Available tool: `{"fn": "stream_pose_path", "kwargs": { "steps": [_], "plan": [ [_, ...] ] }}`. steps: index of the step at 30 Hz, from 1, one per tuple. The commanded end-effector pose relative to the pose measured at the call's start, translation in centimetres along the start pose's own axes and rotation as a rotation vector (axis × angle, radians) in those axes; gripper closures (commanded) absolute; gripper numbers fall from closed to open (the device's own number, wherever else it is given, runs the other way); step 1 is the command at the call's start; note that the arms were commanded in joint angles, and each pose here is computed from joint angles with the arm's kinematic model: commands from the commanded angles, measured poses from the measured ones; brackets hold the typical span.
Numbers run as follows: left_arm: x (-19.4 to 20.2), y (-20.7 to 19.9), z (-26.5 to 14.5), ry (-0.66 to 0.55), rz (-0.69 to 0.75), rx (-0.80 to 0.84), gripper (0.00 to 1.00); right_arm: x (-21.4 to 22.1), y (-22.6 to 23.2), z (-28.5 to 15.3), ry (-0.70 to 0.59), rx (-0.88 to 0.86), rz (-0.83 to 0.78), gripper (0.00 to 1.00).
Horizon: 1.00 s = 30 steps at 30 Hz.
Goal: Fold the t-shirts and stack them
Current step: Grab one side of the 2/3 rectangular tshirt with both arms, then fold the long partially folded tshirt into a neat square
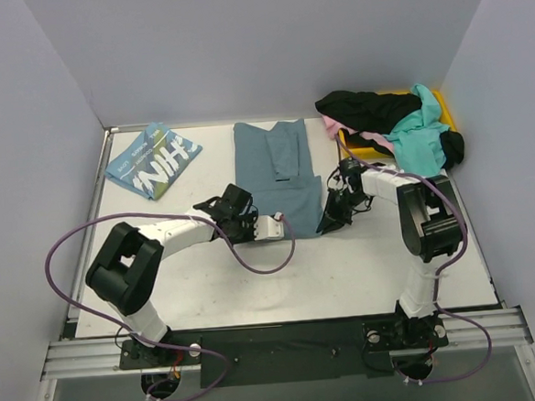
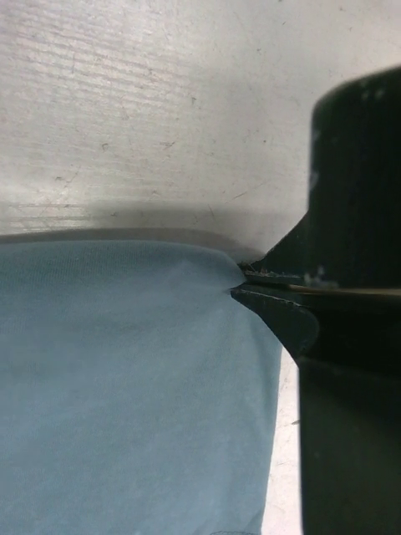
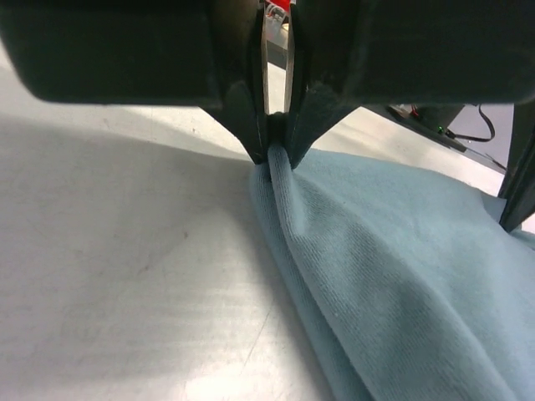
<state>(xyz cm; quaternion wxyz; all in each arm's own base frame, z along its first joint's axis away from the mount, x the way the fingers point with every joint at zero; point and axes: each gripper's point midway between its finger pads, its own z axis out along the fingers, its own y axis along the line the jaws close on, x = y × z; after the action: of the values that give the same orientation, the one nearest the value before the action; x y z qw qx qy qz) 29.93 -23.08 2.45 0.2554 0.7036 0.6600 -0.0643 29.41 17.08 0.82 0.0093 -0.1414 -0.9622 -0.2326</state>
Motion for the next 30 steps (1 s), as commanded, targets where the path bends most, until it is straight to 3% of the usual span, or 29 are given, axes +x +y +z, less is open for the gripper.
{"fn": "stream_pose_path", "kwargs": {
  "steps": [1,6,11,16,19,24,30],
  "plan": [
    [-0.2,-0.3,-2.5,0.015,-0.010,-0.004,1.00,2.8,0.0,-2.6,0.034,-0.006,-0.064,1.00],
    [-1.1,-3.2,-6.3,-0.017,-0.037,0.085,1.00,7.4,-0.2,-4.7,0.066,-0.002,-0.163,1.00],
    [-1.1,-9.6,-12.0,-0.043,-0.024,0.287,1.00,13.5,-1.4,-6.7,0.139,0.010,-0.243,1.00],
    [-3.0,-14.3,-18.3,-0.183,0.000,0.406,1.00,21.7,-0.3,-10.4,0.245,-0.062,-0.384,1.00],
    [-4.3,-15.8,-21.2,-0.250,-0.055,0.423,1.00,24.3,0.7,-11.6,0.271,-0.122,-0.412,1.00],
    [-6.3,-12.9,-21.7,-0.294,-0.203,0.313,1.00,23.4,2.7,-12.2,0.273,-0.182,-0.404,1.00],
    [-6.5,-4.0,-19.7,-0.319,-0.395,0.118,1.00,16.2,5.6,-12.1,0.218,-0.240,-0.331,1.00]
  ]
}}
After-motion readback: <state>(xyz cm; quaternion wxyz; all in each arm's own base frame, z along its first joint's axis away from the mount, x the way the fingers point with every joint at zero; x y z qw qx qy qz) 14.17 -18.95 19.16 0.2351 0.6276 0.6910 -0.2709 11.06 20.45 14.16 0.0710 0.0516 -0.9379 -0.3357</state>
